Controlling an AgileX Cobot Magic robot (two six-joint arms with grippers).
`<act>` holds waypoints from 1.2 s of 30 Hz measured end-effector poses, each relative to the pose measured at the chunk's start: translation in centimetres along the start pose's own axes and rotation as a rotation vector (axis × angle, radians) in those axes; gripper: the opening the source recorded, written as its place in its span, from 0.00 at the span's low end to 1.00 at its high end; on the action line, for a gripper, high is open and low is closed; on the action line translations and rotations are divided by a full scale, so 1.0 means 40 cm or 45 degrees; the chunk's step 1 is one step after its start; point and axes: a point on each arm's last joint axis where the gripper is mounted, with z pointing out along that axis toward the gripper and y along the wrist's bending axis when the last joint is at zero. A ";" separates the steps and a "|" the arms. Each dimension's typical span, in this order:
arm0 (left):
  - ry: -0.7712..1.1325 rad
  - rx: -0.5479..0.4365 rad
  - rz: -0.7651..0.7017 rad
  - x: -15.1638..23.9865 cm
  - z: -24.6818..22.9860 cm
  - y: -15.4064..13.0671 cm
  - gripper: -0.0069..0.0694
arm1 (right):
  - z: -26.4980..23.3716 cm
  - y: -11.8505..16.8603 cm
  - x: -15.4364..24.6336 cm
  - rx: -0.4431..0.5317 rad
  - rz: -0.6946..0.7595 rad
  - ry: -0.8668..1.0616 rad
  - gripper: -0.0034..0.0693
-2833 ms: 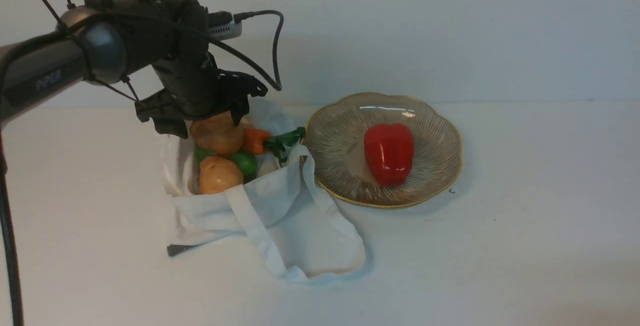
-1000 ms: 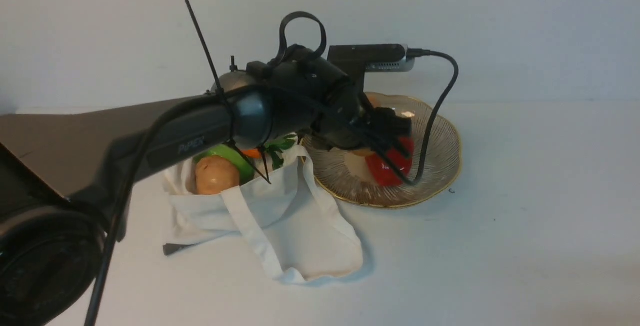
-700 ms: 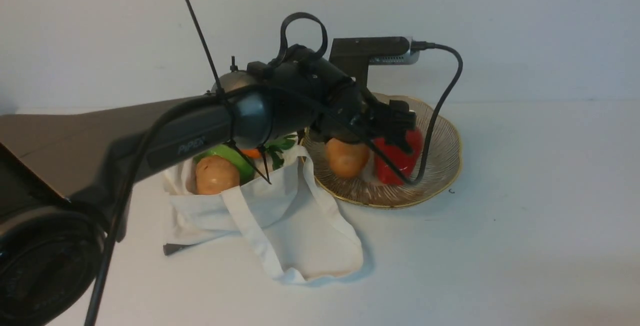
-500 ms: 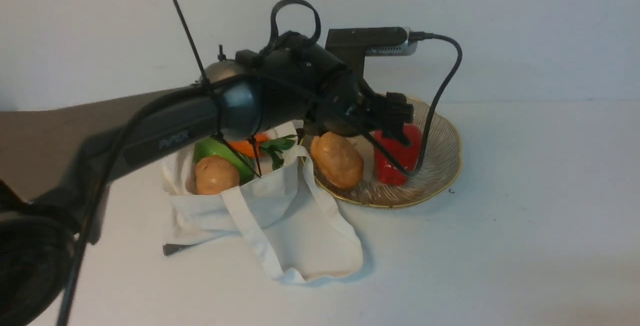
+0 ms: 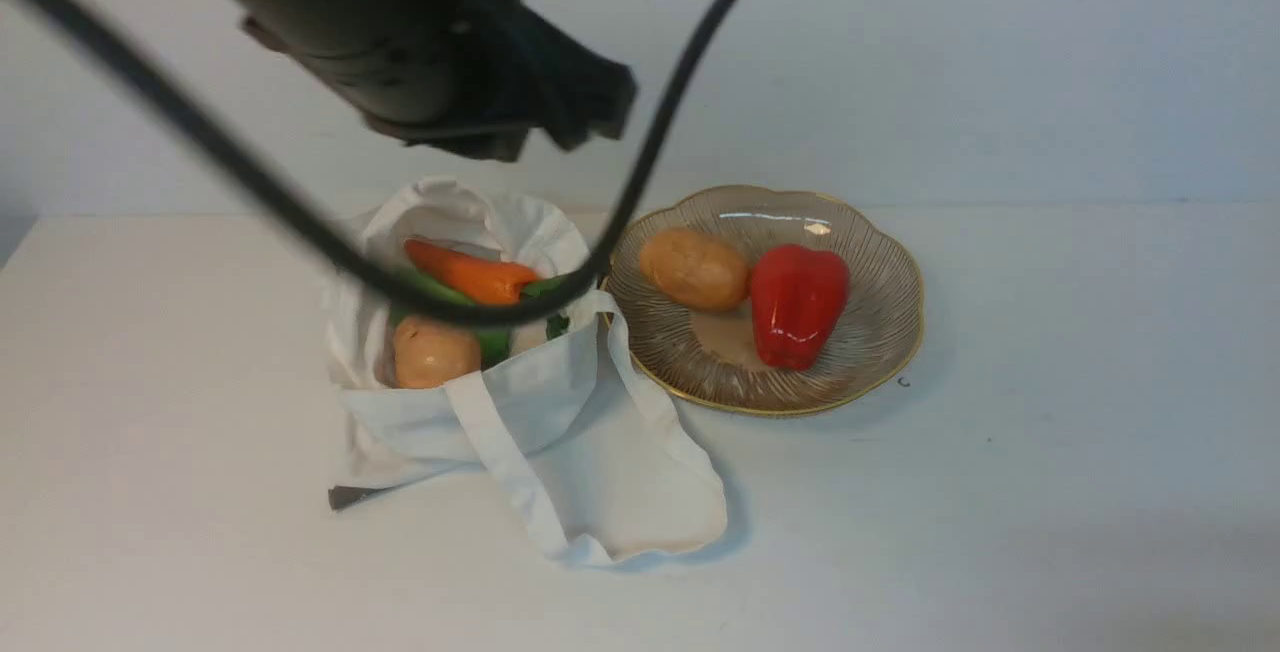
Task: Take vegetables from cloth bag on white table place on plate.
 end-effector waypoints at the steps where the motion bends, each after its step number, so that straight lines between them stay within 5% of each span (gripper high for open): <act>1: -0.015 0.002 0.007 0.009 -0.025 0.007 0.08 | 0.000 0.000 0.000 0.000 0.000 0.000 0.03; 10: 0.049 0.018 0.063 0.241 -0.075 0.056 0.08 | 0.000 0.000 0.000 0.000 -0.016 0.000 0.03; 16: -0.383 0.252 -0.024 0.438 0.000 0.051 0.08 | 0.000 0.000 0.000 0.000 -0.032 0.000 0.03; 24: -0.715 0.350 -0.044 0.546 0.077 0.049 0.08 | 0.000 0.000 0.000 0.000 -0.015 0.000 0.03; 36: -0.576 0.330 -0.046 0.609 0.129 0.052 0.08 | 0.000 0.000 0.000 0.000 -0.015 0.000 0.03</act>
